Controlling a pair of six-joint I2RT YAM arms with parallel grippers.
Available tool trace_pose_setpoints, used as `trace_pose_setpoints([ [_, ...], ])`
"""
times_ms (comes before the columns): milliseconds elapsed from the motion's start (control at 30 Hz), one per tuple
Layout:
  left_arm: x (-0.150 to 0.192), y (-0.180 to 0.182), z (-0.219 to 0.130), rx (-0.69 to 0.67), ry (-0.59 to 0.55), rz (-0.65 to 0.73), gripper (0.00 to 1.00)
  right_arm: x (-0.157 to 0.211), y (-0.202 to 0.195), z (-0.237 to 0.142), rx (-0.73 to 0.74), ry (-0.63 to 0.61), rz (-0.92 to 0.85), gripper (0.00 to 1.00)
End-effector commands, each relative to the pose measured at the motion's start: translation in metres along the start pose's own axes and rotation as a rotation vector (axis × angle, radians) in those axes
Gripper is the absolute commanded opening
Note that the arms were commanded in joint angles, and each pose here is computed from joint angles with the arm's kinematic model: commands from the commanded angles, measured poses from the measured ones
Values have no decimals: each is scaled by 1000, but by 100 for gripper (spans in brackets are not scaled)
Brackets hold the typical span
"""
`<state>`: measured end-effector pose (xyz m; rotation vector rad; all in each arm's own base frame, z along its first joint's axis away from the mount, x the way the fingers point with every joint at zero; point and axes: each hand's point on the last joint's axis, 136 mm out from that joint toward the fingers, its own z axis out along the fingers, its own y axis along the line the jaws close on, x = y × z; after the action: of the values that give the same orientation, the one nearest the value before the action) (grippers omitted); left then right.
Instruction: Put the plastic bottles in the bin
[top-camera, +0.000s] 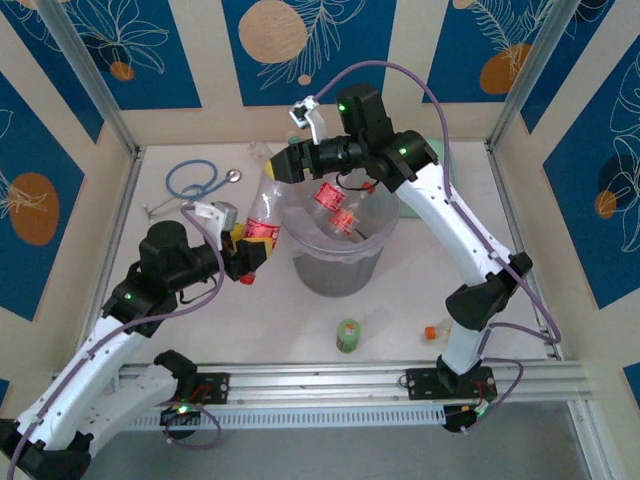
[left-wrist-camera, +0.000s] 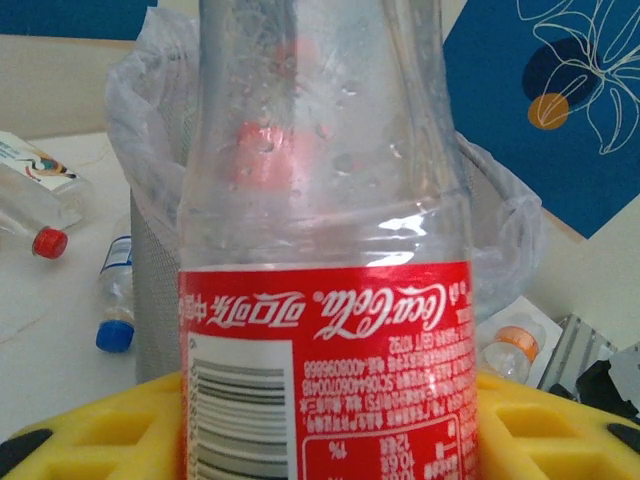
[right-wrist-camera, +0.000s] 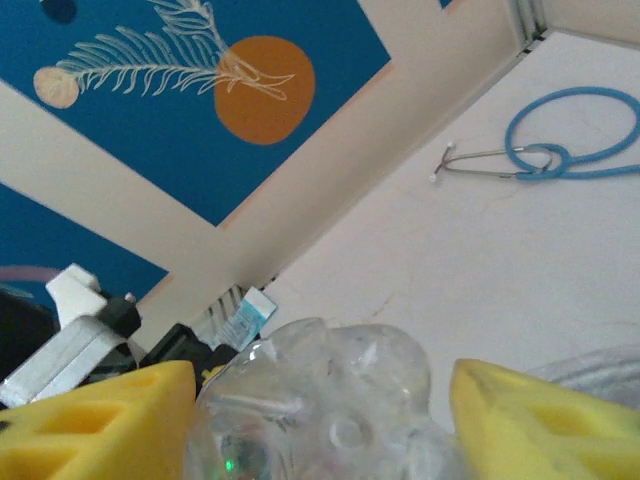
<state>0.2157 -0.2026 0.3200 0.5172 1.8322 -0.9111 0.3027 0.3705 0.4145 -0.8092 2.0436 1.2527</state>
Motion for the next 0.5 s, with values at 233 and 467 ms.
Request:
trace_pose_setpoints([
  [233,-37,-9,-11,4,-141,-57,100,-28,39,-70,22,-132,-114,38],
  [467,-40,8,-16,-96,-171,-95,100,-60,34,-172,196,-360,-171,22],
])
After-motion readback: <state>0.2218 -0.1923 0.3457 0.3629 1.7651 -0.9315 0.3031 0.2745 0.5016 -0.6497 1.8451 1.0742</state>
